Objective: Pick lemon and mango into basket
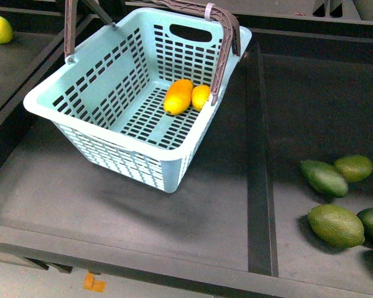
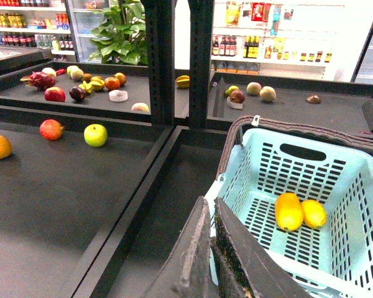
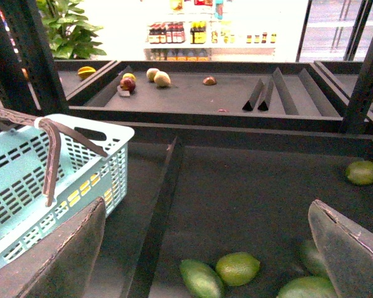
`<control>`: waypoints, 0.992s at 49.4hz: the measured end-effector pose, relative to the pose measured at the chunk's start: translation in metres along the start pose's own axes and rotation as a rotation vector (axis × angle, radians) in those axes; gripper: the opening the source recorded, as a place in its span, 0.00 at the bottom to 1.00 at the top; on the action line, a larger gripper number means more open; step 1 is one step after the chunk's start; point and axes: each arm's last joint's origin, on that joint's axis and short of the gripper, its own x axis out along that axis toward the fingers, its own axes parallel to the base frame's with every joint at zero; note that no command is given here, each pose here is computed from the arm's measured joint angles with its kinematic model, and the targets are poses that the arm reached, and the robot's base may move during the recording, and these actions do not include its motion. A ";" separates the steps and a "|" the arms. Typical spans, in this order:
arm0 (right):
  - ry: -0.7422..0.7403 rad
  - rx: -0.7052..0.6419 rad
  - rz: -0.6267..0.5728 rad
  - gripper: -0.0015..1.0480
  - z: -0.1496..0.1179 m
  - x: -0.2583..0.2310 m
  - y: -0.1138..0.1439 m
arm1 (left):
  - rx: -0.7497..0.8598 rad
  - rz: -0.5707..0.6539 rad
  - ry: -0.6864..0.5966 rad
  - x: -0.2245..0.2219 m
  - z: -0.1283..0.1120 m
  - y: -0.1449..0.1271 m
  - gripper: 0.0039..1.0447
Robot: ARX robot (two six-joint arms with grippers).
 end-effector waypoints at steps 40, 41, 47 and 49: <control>0.000 0.000 0.000 0.92 0.000 0.000 0.000 | 0.000 0.000 0.004 -0.023 -0.003 0.000 0.03; 0.000 0.000 0.000 0.92 0.000 0.000 0.000 | 0.000 0.000 0.004 -0.023 -0.003 0.000 0.03; 0.000 0.000 0.000 0.92 0.000 0.000 0.000 | 0.000 0.000 0.004 -0.023 -0.003 0.000 0.03; 0.000 0.000 0.000 0.92 0.000 0.000 0.000 | 0.000 0.000 0.004 -0.023 -0.003 0.000 0.03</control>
